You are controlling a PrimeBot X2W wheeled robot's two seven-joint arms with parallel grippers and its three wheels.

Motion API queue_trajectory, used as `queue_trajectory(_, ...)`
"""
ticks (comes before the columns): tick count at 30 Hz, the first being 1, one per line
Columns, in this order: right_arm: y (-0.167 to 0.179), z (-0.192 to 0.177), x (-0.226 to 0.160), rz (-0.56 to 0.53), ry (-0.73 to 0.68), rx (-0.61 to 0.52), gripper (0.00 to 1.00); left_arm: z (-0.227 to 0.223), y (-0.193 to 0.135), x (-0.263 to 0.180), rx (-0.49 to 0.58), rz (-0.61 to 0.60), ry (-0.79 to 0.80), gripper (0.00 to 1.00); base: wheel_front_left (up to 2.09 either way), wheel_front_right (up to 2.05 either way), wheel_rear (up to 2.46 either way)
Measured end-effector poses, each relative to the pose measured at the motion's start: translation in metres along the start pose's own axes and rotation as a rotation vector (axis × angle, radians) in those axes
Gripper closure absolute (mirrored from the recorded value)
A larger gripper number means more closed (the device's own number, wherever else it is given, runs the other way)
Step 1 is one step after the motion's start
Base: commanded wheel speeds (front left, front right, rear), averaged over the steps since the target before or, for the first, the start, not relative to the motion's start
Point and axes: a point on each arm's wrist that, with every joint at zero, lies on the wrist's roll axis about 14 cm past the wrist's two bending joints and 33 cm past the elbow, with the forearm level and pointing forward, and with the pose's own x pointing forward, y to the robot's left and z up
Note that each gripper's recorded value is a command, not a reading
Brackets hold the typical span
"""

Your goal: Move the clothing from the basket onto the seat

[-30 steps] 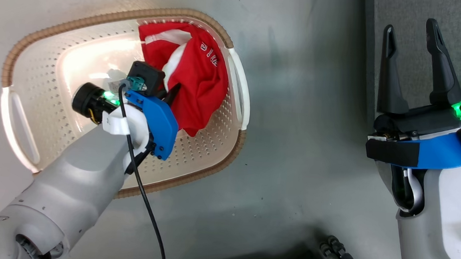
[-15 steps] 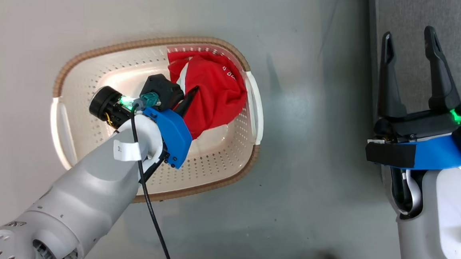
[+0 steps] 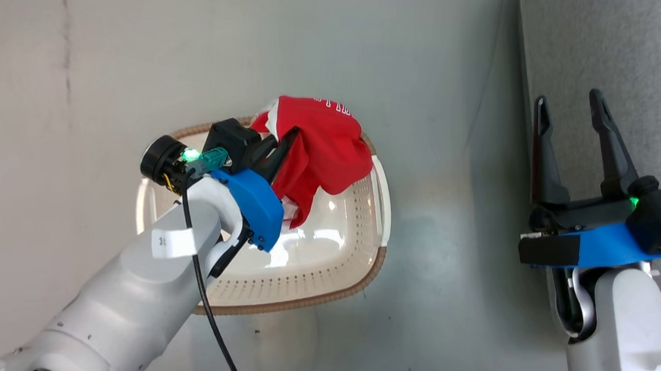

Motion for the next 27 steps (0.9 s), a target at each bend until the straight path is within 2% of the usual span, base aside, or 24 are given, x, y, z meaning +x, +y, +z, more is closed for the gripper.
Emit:
queue_trajectory(14,0.012,0.049,-0.035,0.017,-0.073,0.015,0.0,0.088,-0.02,-0.057,0.127,0.058,-0.253,1.0,0.0,0.0,0.0)
queue_trajectory(27,0.017,0.087,-0.072,0.017,-0.145,0.037,0.0,0.17,-0.059,-0.108,0.272,0.061,-0.477,1.0,0.0,0.0,0.0)
